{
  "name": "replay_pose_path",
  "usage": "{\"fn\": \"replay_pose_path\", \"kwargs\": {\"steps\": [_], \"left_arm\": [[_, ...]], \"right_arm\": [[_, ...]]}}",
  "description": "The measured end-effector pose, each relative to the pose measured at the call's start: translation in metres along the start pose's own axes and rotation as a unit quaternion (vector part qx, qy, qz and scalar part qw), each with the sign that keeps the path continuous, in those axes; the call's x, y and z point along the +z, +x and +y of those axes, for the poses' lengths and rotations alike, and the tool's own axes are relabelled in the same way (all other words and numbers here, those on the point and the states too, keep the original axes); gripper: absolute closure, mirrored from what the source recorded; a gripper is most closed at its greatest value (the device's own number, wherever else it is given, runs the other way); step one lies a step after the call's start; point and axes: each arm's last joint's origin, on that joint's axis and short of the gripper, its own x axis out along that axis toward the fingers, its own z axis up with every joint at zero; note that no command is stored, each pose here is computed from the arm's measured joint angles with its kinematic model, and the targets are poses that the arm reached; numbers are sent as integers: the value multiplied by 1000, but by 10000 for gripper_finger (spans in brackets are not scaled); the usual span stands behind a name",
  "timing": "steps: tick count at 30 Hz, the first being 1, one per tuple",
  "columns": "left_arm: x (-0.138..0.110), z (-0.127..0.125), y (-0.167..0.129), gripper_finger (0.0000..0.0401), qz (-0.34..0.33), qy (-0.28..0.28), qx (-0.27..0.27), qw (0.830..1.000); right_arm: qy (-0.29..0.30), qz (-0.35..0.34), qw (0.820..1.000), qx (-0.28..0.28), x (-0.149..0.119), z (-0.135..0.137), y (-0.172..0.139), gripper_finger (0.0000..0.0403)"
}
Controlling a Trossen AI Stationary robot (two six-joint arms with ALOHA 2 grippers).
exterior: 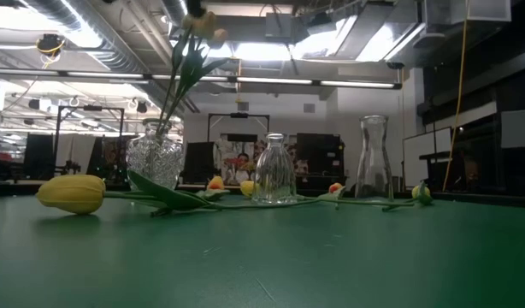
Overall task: Sort flowers into vase by color
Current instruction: Put the left yellow with orange flower into the center transparent vase
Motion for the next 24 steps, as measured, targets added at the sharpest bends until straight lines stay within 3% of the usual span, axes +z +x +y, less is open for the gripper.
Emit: {"fn": "replay_pose_path", "kwargs": {"steps": [9,15,24], "left_arm": [[-26,26,9,398,24,12,43,999],[-47,28,16,399,43,58,49,996],[-70,27,17,400,66,72,67,993]], "right_arm": [[2,-4,1000,12,-3,6,0,191],[6,-12,1000,26,-6,10,0,191],[-6,-7,999,31,-9,14,0,191]]}}
